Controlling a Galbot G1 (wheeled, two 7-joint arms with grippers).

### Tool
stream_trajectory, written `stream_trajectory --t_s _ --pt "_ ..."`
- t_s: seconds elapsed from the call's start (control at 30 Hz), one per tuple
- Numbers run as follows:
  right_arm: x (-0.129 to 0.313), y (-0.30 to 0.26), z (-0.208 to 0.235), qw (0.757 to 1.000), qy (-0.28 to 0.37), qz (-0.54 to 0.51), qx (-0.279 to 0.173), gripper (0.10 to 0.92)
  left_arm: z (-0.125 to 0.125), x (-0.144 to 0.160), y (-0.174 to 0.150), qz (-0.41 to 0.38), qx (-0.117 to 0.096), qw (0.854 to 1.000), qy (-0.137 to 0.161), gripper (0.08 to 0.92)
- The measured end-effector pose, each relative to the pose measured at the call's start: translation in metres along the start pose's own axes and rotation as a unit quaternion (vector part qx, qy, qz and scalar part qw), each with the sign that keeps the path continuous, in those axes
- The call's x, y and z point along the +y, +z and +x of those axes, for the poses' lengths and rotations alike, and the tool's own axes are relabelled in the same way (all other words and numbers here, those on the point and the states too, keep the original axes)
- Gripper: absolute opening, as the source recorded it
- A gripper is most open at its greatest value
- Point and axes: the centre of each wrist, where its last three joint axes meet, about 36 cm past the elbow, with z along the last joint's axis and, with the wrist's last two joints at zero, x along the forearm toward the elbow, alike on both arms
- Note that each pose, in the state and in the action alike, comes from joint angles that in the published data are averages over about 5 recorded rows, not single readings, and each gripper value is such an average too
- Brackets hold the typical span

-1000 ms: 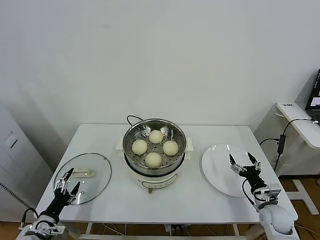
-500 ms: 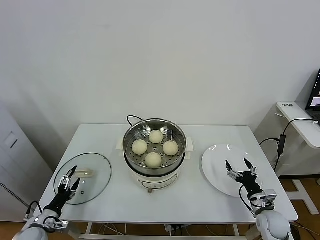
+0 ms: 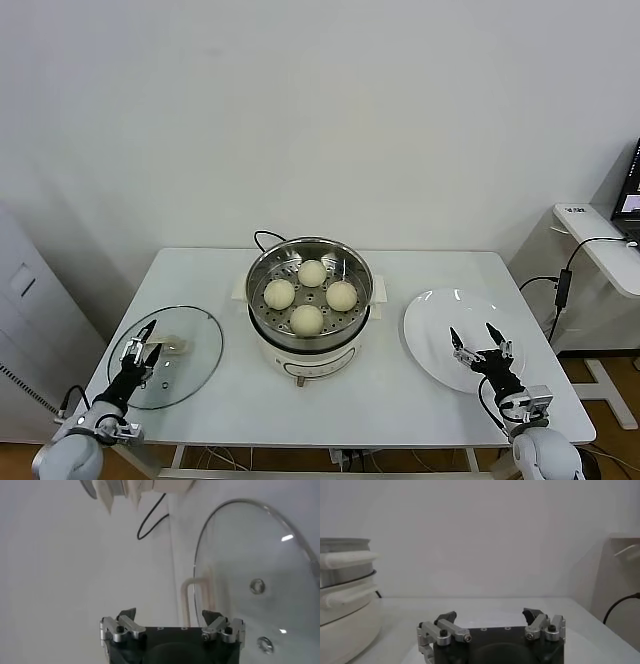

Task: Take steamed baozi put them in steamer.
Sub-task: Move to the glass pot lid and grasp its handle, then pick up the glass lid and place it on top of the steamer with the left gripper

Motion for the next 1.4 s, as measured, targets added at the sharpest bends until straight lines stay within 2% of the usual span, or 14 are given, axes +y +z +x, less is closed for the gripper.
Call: stream_trajectory --t_s 0.23,0.33,0.7,0.93,1.1,1.2,1.4 --pt "-0.001 0.001 0.001 1.0 0.002 0.0 0.0 0.823 -0.015 -0.001 -0.001 0.002 0.002 1.0 -0.005 0.823" --pt "-0.001 0.002 0.003 1.0 0.003 -0.001 0.002 0.823 -0.018 -0.001 -0.001 0.003 0.003 1.0 -0.006 0.792" --pt "0.001 0.005 0.002 1.0 0.001 0.001 0.004 0.823 -0.02 0.0 -0.001 0.007 0.004 1.0 -0.008 0.48" --pt "0.0 0.001 -0.003 1.0 0.006 0.002 0.0 0.823 -0.017 0.006 0.002 0.018 0.015 1.0 -0.017 0.281" --pt "-0.003 -0.004 -0.004 1.0 0.004 0.004 0.0 0.823 -0.015 0.021 0.008 0.023 0.025 0.999 -0.028 0.143" --pt "-0.003 -0.005 -0.004 1.0 0.002 0.004 0.0 0.823 -0.016 0.037 0.013 0.025 0.031 0.998 -0.038 0.109" --pt "-0.002 -0.004 -0.004 1.0 -0.001 0.001 -0.002 0.823 -0.023 0.081 0.017 0.029 0.044 0.997 -0.058 0.108"
